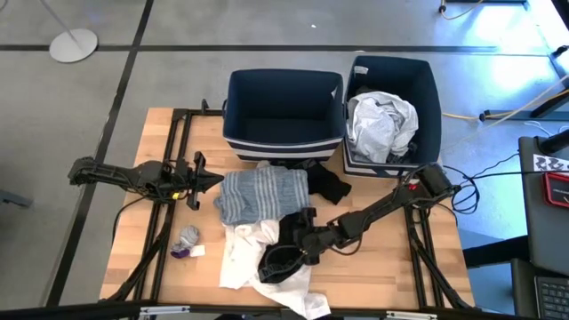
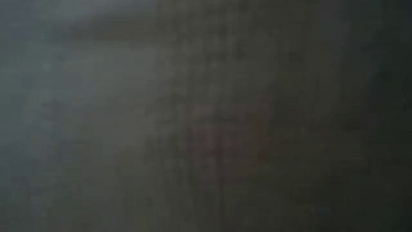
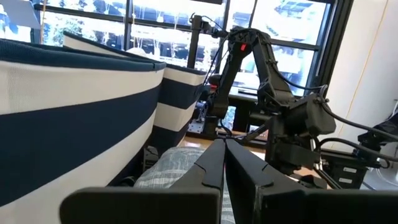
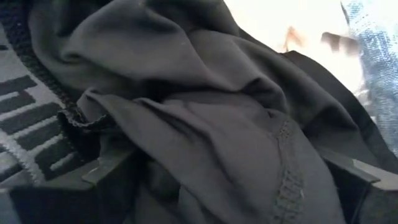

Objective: Sort clothes
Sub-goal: Put the black underwear into the right blue laundry organizer

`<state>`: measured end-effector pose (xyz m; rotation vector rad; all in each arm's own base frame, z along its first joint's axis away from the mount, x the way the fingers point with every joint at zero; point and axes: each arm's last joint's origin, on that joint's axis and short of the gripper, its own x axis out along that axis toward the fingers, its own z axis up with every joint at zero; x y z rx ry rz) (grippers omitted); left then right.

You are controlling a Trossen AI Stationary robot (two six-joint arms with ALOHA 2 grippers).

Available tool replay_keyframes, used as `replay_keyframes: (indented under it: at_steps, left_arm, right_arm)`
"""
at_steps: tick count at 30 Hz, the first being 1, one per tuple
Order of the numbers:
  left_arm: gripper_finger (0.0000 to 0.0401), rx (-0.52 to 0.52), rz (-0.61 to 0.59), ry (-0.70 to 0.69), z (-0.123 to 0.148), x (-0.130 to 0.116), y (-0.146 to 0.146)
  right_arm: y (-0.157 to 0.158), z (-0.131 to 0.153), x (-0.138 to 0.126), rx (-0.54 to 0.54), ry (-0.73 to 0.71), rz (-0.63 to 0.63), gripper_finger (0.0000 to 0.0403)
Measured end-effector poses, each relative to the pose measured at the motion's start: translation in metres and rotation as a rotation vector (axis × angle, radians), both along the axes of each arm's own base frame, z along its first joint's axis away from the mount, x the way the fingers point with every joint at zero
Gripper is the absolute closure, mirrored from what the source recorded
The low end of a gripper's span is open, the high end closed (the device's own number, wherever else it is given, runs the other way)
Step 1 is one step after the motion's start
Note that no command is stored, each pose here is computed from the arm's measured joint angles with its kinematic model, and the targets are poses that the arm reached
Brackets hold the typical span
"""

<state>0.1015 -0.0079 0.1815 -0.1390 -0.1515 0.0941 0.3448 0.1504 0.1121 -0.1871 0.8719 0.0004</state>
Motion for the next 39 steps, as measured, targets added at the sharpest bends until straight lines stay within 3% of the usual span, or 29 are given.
replay_keyframes:
  at_steps: [5, 15, 20, 24, 28, 39]
  left_arm:
    - [0.0397, 0.002, 0.0, 0.0, 0.0, 0.0, 0.0]
    - [0.0397, 0.001, 0.0, 0.0, 0.0, 0.0, 0.0]
    - [0.0397, 0.001, 0.0, 0.0, 0.0, 0.0, 0.0]
    - [0.0397, 0.001, 0.0, 0.002, 0.0, 0.0, 0.0]
    - [0.0397, -0.006, -0.001, 0.005, -0.001, 0.0, 0.0]
    - [0.0397, -0.017, -0.003, 0.013, -0.001, 0.0, 0.0]
  right_arm:
    - [0.0, -0.001, 0.0, 0.003, 0.004, 0.001, 0.0101]
    - [0.0, 0.006, -0.001, -0.032, -0.016, 0.052, 0.0276]
    - [-0.003, 0.021, -0.007, -0.062, -0.002, 0.067, 0.034]
    - [-0.007, 0.045, -0.015, -0.067, -0.022, 0.058, 0.0355]
    - [-0.012, 0.069, -0.024, -0.095, -0.052, 0.027, 0.0339]
    - [-0.019, 0.142, -0.053, -0.106, -0.249, 0.04, 0.0342]
